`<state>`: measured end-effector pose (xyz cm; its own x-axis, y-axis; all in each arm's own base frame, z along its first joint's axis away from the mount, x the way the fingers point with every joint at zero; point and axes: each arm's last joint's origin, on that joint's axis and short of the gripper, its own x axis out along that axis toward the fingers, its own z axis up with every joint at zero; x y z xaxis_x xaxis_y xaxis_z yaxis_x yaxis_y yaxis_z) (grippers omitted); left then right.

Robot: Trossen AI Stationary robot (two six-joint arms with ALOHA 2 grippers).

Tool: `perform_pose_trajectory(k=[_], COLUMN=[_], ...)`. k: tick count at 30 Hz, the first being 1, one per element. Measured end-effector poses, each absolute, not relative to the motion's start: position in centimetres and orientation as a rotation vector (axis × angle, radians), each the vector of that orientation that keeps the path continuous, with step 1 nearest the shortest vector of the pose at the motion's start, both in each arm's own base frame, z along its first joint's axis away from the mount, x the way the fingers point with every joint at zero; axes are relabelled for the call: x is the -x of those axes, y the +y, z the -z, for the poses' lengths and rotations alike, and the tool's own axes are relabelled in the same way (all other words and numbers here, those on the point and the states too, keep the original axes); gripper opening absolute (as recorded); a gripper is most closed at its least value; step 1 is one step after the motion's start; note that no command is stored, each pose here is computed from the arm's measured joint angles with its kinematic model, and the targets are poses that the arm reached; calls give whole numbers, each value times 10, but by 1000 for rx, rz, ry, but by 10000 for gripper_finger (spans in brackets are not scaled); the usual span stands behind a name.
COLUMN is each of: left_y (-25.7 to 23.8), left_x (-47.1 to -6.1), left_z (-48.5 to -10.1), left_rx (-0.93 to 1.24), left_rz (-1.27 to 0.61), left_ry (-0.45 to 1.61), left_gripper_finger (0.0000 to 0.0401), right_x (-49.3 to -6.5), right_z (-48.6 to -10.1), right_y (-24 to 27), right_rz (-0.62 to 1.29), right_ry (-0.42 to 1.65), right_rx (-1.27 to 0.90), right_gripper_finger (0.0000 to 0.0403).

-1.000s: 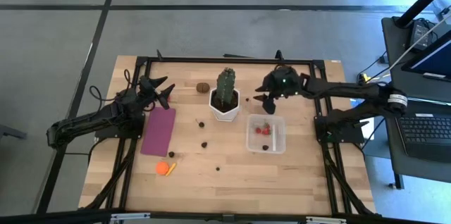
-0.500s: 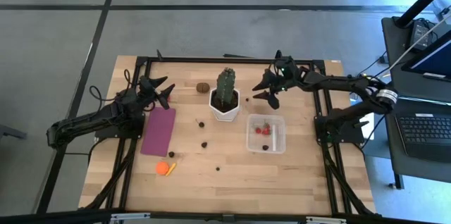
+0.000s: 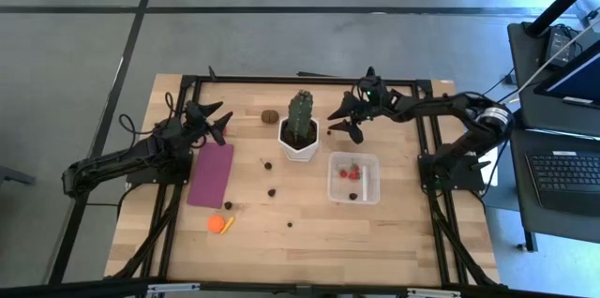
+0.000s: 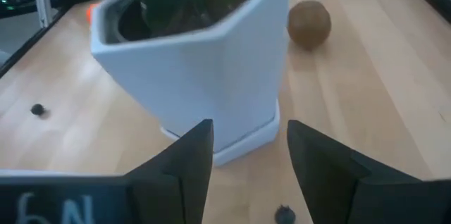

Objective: Pick and placing Produce into tupperware
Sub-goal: Put the blueberry into the transparent bin

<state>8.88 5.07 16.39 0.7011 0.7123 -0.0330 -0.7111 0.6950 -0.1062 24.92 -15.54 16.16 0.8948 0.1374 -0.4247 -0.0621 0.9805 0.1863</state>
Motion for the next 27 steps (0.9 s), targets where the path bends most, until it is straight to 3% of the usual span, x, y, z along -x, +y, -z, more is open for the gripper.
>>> perform_pose_trajectory(k=[27], left_y=[51], left_x=[-89], left_z=[-164], left_rx=[114], left_rz=[-792], left_ry=[-11], left_gripper_finger=[244], right_x=[-249], right_z=[-155], right_y=[-158], right_rz=[-75], right_ry=[480], right_rx=[-152], right_gripper_finger=[184])
